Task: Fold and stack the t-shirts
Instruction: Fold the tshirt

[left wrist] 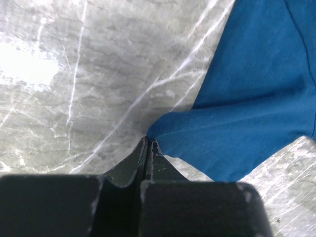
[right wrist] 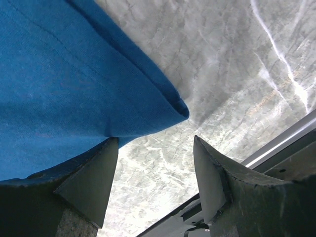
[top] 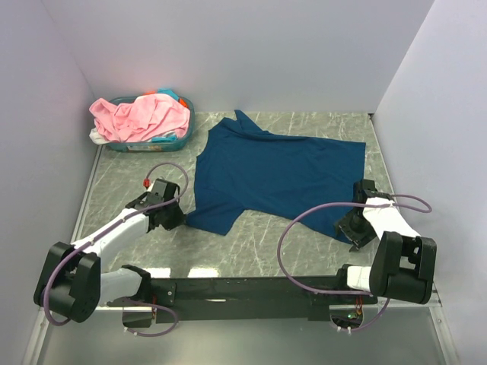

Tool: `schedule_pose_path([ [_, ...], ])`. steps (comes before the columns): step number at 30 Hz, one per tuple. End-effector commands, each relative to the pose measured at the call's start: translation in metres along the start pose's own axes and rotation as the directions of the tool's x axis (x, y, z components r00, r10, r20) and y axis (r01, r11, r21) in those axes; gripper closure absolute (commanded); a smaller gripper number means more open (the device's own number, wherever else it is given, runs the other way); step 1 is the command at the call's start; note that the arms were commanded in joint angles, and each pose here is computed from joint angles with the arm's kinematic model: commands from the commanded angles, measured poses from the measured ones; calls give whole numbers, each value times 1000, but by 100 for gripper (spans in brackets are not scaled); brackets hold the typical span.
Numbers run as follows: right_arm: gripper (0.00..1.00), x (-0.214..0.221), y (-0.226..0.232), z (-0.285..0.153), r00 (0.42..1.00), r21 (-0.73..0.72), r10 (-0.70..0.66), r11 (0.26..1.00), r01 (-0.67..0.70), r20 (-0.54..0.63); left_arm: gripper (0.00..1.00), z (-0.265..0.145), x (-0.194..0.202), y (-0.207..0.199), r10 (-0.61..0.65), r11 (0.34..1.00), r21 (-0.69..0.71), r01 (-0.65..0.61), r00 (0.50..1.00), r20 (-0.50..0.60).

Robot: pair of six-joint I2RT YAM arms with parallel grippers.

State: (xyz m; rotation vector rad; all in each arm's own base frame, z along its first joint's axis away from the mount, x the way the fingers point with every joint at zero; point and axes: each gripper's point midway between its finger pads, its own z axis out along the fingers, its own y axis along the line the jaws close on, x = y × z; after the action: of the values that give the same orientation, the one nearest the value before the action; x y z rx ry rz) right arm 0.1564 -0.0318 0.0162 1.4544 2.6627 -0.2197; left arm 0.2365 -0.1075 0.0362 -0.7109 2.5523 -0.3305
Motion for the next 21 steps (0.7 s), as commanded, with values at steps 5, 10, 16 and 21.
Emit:
schedule_pose_path([
  [5,31,-15,-2,-10,998,33,24,999,-25,51,100,-6,-16,-1,-6,1000,-4,6,999,45],
  [10,31,-17,-3,-13,997,34,35,999,-37,67,100,-6,-19,5,-10,1000,-25,11,999,52],
  [16,33,-13,-7,-9,998,53,41,998,-44,49,100,-8,-26,8,-7,999,-36,10,998,66],
  [21,38,-10,-7,-1,999,71,42,996,-45,33,100,-8,-27,7,-12,1000,-28,14,998,67],
])
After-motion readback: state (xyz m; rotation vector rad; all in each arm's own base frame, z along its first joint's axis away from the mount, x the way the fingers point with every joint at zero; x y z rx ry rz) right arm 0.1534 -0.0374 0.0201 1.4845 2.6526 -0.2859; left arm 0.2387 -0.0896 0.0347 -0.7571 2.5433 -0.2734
